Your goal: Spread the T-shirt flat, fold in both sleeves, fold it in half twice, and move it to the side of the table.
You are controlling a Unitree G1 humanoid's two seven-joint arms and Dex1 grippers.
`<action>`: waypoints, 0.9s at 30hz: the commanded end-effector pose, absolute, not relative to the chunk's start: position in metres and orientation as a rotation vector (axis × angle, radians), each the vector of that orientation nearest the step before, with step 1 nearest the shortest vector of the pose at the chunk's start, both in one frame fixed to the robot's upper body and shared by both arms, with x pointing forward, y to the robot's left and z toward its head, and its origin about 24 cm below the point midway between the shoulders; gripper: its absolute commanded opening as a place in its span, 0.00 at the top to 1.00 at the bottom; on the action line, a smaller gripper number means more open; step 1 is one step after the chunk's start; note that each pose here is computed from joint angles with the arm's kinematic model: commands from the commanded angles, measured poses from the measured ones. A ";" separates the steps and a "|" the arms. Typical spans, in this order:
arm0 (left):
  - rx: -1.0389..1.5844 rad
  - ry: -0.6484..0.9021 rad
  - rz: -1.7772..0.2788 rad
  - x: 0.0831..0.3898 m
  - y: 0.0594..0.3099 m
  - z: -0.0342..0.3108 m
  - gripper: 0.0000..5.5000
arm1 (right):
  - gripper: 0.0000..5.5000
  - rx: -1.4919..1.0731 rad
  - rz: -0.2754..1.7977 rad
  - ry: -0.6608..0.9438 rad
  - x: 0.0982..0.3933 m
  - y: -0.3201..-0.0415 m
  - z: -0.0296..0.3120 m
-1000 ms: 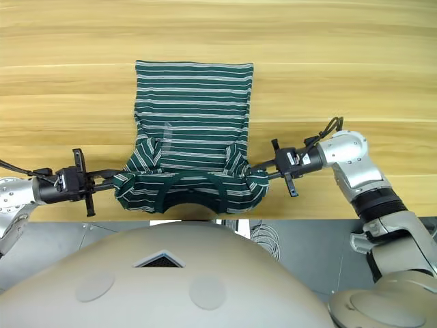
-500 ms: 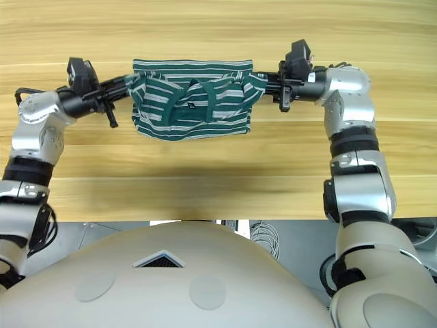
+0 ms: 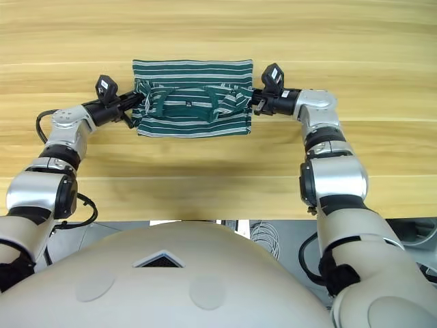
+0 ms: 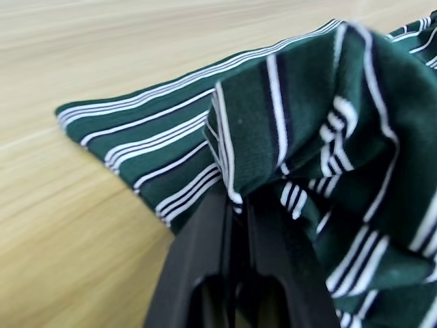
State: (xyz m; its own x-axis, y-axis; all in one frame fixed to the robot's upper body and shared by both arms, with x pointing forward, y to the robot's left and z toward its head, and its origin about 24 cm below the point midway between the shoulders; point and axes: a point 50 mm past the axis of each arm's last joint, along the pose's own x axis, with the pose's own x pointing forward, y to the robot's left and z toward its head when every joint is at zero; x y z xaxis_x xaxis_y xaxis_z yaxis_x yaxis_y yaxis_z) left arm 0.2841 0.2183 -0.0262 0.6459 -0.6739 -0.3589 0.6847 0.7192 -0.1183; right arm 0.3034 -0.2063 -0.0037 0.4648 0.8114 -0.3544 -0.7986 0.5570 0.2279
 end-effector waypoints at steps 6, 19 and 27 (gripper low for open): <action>-0.133 0.338 -0.658 0.277 0.238 -0.026 0.78 | 0.90 0.150 0.830 0.450 0.309 -0.217 -0.002; -0.245 0.190 -0.474 0.278 0.245 -0.023 0.40 | 0.50 0.174 0.708 0.447 0.309 -0.222 -0.008; -0.291 -0.098 -0.215 0.265 0.269 -0.002 0.16 | 0.43 0.299 0.430 0.203 0.335 -0.235 0.024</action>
